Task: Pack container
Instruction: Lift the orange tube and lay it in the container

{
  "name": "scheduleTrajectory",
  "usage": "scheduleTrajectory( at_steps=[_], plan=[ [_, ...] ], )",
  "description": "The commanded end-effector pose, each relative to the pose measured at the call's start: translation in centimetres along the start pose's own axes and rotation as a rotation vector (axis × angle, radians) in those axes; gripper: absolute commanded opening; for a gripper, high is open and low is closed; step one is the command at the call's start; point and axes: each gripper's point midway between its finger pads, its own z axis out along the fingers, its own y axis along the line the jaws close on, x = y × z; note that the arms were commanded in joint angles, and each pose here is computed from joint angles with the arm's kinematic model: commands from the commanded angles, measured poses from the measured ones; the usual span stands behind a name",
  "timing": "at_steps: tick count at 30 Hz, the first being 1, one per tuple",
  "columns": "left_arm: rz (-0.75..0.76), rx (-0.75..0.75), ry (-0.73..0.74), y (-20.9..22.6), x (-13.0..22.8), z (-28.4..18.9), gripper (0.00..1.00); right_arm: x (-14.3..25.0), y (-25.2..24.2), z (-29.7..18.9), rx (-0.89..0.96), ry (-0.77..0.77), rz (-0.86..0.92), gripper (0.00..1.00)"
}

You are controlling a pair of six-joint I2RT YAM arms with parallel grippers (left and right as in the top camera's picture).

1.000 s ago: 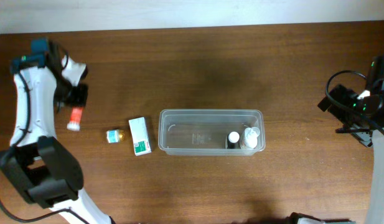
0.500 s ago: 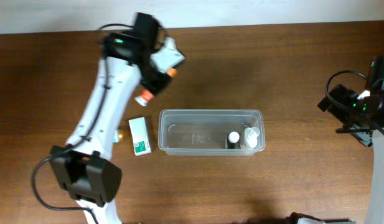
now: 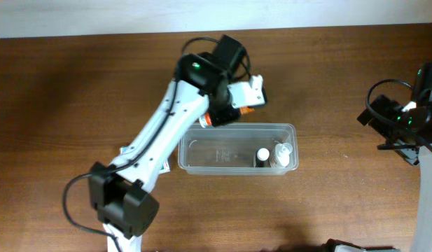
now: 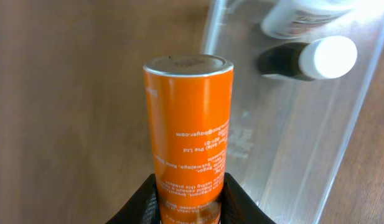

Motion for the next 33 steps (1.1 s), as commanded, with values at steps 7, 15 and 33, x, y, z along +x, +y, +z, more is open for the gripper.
scheduleTrajectory(
  at_steps=[7,15,33],
  plan=[
    [0.133,0.165,0.059,-3.8,-1.6,6.9,0.01,-0.2,-0.1,-0.3,-0.001,-0.010,0.007,0.98],
    [0.278,0.179,0.047,-5.1,-3.1,9.1,0.01,-0.2,-0.1,-0.3,-0.001,-0.010,0.007,0.98],
    [0.283,0.178,-0.038,-4.5,-5.0,12.3,0.23,-0.2,-0.1,-0.3,-0.001,-0.010,0.007,0.98]
  ],
)
